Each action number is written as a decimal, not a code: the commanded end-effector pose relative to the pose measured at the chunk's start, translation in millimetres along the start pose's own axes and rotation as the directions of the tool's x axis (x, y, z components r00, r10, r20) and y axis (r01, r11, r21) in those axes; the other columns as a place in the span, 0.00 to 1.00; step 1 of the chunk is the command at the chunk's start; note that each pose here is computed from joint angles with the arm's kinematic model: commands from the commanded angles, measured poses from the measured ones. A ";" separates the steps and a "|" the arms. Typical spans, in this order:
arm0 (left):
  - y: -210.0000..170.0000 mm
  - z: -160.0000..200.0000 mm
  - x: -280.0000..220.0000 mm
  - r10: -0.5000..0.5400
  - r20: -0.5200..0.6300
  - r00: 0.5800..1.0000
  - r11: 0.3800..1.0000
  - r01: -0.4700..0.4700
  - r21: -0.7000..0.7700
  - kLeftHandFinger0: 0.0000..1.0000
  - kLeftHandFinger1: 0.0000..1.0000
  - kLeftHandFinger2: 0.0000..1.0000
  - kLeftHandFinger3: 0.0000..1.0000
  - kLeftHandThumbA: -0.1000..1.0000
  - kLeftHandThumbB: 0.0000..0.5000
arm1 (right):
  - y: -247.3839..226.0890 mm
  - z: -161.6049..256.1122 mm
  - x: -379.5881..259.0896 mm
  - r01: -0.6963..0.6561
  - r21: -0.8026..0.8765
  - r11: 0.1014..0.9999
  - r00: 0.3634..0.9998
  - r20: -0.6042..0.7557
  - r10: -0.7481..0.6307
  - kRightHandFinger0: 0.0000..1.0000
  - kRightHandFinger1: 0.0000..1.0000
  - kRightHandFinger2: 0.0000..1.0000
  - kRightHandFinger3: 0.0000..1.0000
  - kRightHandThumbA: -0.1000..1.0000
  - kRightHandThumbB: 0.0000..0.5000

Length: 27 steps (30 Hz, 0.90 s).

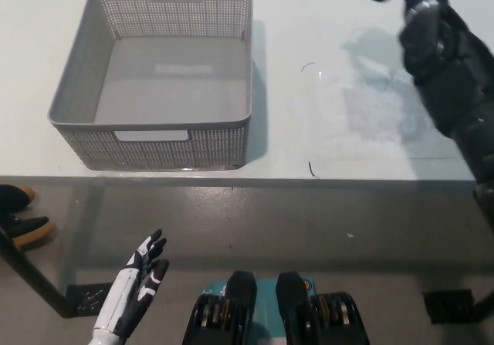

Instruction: Use the right hand to pick up a webcam and put it into a container on the left side

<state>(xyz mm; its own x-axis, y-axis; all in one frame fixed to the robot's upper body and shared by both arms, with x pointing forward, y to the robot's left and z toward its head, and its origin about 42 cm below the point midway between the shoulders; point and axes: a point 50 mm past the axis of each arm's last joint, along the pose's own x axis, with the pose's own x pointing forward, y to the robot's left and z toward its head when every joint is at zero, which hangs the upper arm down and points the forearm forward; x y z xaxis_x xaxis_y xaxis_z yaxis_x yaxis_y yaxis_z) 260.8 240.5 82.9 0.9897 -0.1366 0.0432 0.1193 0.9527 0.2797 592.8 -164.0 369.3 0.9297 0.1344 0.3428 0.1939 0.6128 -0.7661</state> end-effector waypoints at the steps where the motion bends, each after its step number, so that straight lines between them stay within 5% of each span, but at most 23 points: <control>1: 1.6 1.0 -5.8 0.001 0.021 1.000 1.000 -0.001 0.012 1.00 1.00 1.00 1.00 0.92 0.10 | -15.2 92.3 22.6 0.066 0.095 0.993 0.976 0.202 -0.084 0.00 0.35 0.76 0.78 0.00 0.46; 3: -1.0 0.4 -7.7 -0.001 0.014 1.000 1.000 0.001 0.004 1.00 1.00 1.00 1.00 0.93 0.13 | -2.7 115.3 21.6 0.050 0.100 0.994 0.970 0.233 -0.072 0.00 0.33 0.77 0.76 0.00 0.46; 6: -4.9 1.4 -8.3 -0.006 0.006 1.000 1.000 0.006 -0.003 1.00 1.00 1.00 1.00 0.96 0.15 | 14.8 142.6 18.8 0.017 0.113 0.993 0.961 0.274 -0.048 0.00 0.27 0.65 0.60 0.00 0.51; 10: -7.7 2.0 -9.3 -0.006 0.009 1.000 1.000 0.006 -0.016 1.00 1.00 1.00 1.00 1.00 0.29 | 49.2 179.7 8.6 -0.034 0.112 0.993 0.947 0.320 -0.003 0.00 0.25 0.65 0.55 0.00 0.48; 15: -10.0 2.8 -10.4 -0.017 0.016 1.000 1.000 0.017 -0.018 1.00 1.00 1.00 1.00 1.00 0.29 | 80.7 202.5 -3.3 -0.107 0.143 0.984 0.941 0.334 0.054 0.02 0.38 0.82 0.72 0.00 0.43; 19: -11.6 2.1 -9.7 -0.026 0.020 0.999 0.999 0.026 -0.020 1.00 1.00 1.00 1.00 1.00 0.29 | 105.7 202.2 -15.7 -0.107 0.107 0.988 0.939 0.338 0.065 0.00 0.31 0.69 0.62 0.00 0.45; 22: -10.2 2.6 -9.6 -0.027 0.020 0.999 0.999 0.027 -0.017 1.00 1.00 1.00 1.00 1.00 0.32 | 120.2 200.2 -21.7 -0.163 0.106 0.981 0.944 0.305 0.124 0.00 0.39 0.86 0.77 0.00 0.40; 27: -9.4 3.8 -6.9 -0.034 0.020 0.999 0.999 0.034 -0.014 1.00 1.00 1.00 1.00 1.00 0.32 | 136.9 188.4 -30.8 -0.206 0.091 0.974 0.946 0.273 0.174 0.00 0.40 0.89 0.77 0.00 0.33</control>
<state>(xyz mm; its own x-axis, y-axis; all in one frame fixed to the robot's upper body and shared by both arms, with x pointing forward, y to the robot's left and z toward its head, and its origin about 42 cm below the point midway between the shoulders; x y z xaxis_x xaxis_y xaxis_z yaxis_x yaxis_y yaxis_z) 250.2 230.8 74.8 0.9885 -0.1504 0.0152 0.1415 0.9558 0.2576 535.0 49.8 330.7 0.8701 0.4226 0.2537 -0.0793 0.6281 -0.7741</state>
